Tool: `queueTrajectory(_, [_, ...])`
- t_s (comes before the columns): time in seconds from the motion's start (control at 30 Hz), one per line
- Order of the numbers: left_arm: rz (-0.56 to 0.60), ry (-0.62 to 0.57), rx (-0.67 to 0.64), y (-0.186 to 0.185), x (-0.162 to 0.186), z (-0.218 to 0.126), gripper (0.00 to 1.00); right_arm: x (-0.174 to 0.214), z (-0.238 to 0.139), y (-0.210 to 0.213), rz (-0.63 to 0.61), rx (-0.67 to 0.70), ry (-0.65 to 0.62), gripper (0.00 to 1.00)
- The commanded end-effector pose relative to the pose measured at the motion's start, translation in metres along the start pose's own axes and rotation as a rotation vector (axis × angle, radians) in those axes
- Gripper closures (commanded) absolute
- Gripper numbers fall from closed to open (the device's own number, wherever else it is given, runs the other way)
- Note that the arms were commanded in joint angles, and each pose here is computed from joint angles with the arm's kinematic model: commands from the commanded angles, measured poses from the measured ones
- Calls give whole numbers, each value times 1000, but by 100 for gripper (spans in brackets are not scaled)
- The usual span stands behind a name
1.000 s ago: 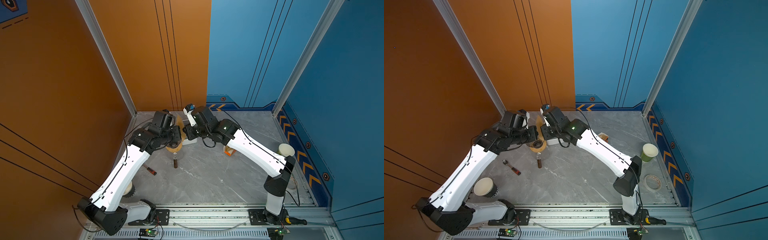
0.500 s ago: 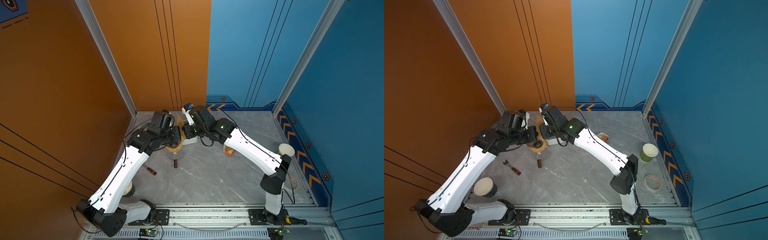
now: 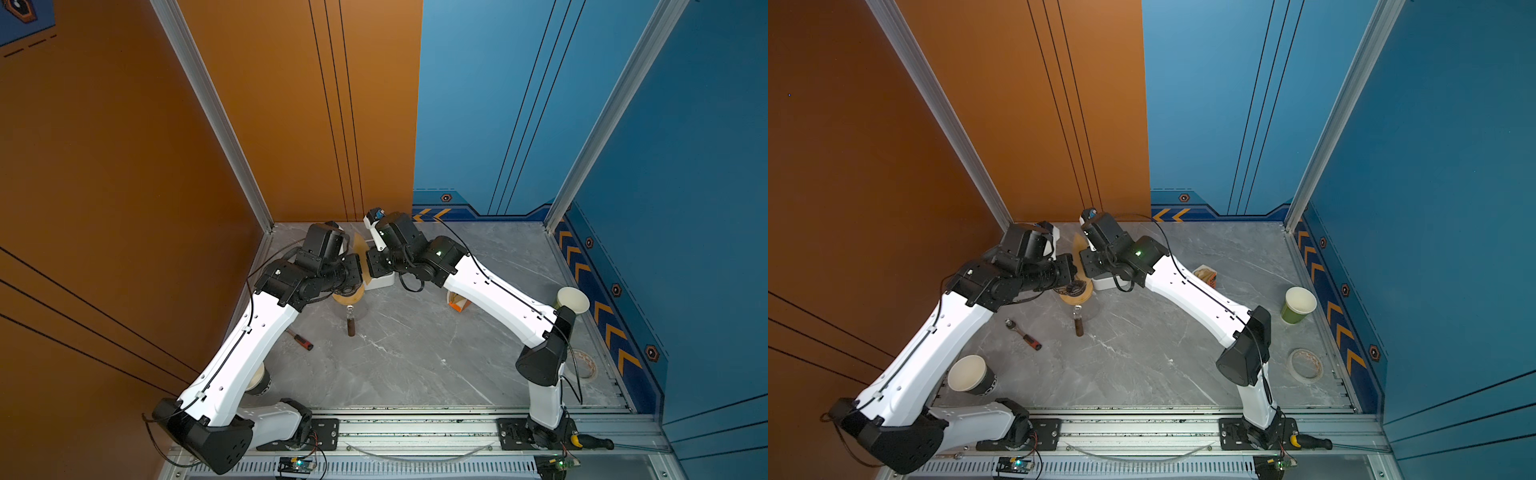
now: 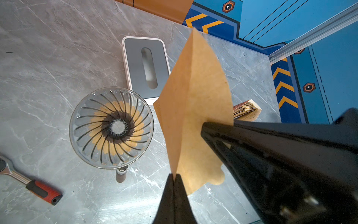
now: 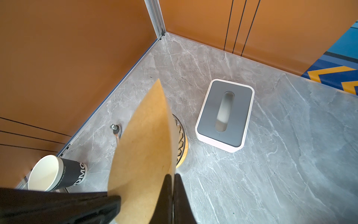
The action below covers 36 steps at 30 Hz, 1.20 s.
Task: Place the coffee filter in the dripper
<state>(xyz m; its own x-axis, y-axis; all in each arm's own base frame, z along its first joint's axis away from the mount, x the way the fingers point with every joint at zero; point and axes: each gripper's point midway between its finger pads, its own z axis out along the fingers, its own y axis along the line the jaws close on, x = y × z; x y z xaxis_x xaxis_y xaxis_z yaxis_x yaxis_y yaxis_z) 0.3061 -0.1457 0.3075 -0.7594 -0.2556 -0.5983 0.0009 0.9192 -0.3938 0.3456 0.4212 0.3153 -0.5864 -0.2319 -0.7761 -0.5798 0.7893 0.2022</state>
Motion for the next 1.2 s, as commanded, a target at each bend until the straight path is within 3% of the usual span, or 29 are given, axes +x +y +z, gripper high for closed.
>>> queueTrajectory(0.0, [-12, 9, -4, 5, 4, -4, 98, -7, -4, -4, -8, 25, -17, 99])
queueTrajectory(0.23, [-46, -35, 37, 3, -11, -10, 71, -6, -7, 1, -13, 13, -18, 100])
queueTrajectory(0.37, [-64, -63, 78, -3, -20, -13, 63, -6, -7, 3, -16, 8, -18, 100])
queueTrajectory(0.73, [-54, -42, 110, -10, -19, -4, 63, -6, -8, 5, -14, -1, -17, 100])
queueTrajectory(1.17, [-37, -26, 24, 6, -16, 11, 75, -9, -12, 9, -12, -19, -23, 100])
